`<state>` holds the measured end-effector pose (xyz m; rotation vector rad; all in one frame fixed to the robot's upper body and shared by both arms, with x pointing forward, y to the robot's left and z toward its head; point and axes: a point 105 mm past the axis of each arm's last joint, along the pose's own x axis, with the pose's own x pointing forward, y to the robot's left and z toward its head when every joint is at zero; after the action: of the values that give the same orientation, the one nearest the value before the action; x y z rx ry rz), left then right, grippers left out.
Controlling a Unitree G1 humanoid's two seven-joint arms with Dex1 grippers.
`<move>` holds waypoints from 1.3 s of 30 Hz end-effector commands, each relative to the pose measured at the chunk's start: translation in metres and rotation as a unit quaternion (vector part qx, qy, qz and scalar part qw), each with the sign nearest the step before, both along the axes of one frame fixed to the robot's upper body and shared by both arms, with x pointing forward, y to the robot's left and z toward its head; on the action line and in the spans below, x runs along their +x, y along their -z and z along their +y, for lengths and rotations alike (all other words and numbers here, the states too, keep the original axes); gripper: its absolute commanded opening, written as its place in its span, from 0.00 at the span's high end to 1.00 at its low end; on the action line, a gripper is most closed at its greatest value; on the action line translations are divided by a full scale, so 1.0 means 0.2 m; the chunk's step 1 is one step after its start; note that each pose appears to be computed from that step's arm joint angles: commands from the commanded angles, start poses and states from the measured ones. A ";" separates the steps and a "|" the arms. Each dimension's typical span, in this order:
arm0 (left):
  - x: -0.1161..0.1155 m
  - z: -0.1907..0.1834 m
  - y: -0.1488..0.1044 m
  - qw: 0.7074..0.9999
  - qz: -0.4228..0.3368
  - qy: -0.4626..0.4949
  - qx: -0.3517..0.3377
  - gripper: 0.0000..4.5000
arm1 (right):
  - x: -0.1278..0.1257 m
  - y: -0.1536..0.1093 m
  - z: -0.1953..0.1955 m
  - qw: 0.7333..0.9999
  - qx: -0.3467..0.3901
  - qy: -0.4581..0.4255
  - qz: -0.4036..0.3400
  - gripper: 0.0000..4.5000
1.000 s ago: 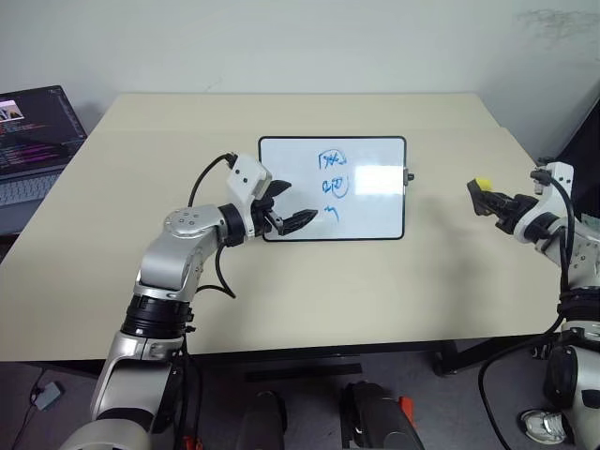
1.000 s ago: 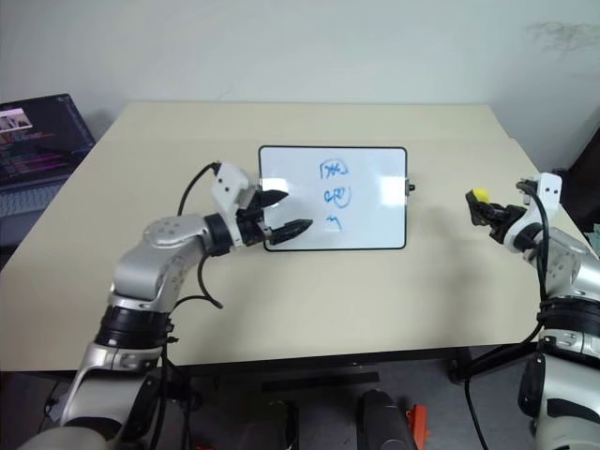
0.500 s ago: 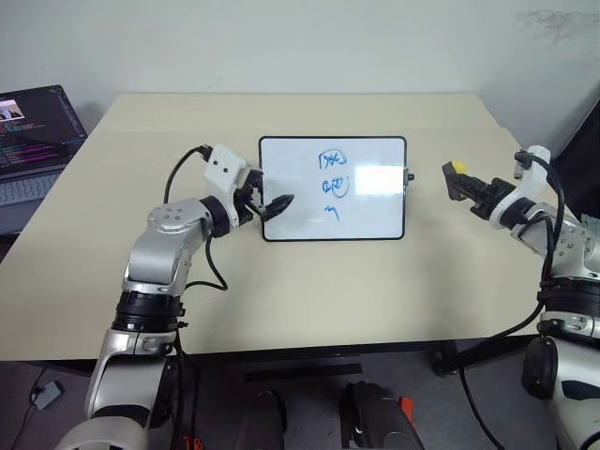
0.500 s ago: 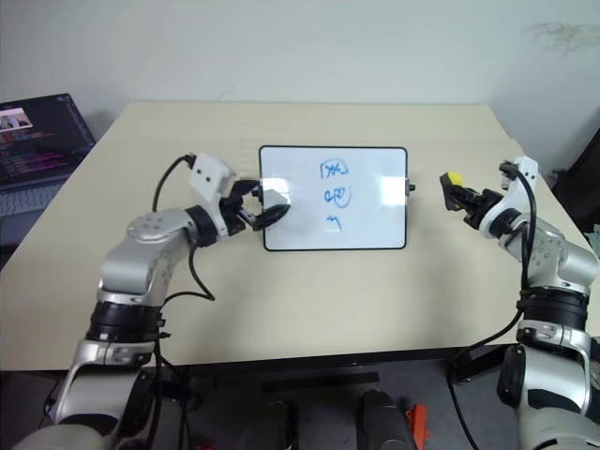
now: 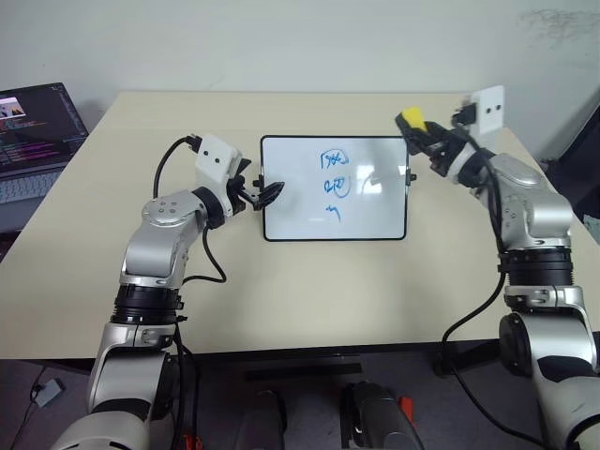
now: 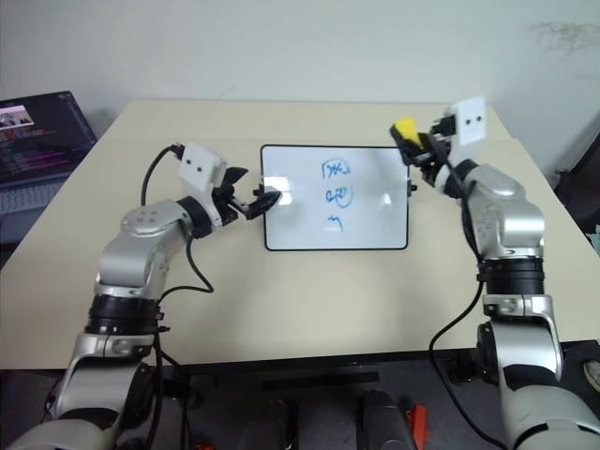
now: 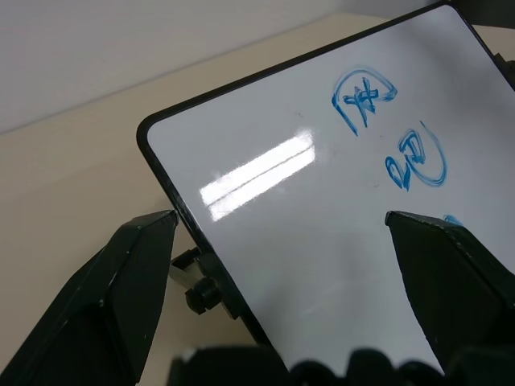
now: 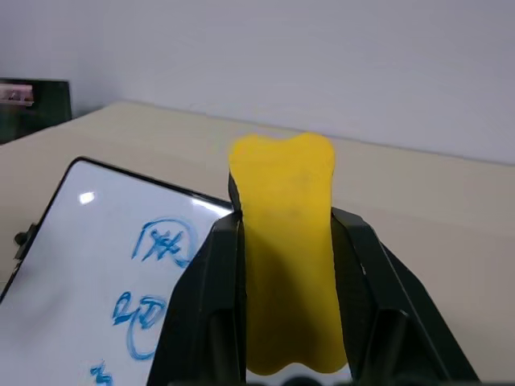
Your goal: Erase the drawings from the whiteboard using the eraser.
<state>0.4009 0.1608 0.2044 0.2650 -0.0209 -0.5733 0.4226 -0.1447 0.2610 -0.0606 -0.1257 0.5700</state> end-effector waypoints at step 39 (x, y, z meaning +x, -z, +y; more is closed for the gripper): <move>-0.05 0.02 0.02 0.999 -0.001 -0.027 0.018 0.00 | 0.18 0.07 0.52 0.960 -0.236 -0.047 -0.144 0.76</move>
<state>0.3927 0.1699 0.1858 0.2844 0.0488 -0.5141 0.4605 -0.0487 0.2184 -0.5752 -0.1784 0.6676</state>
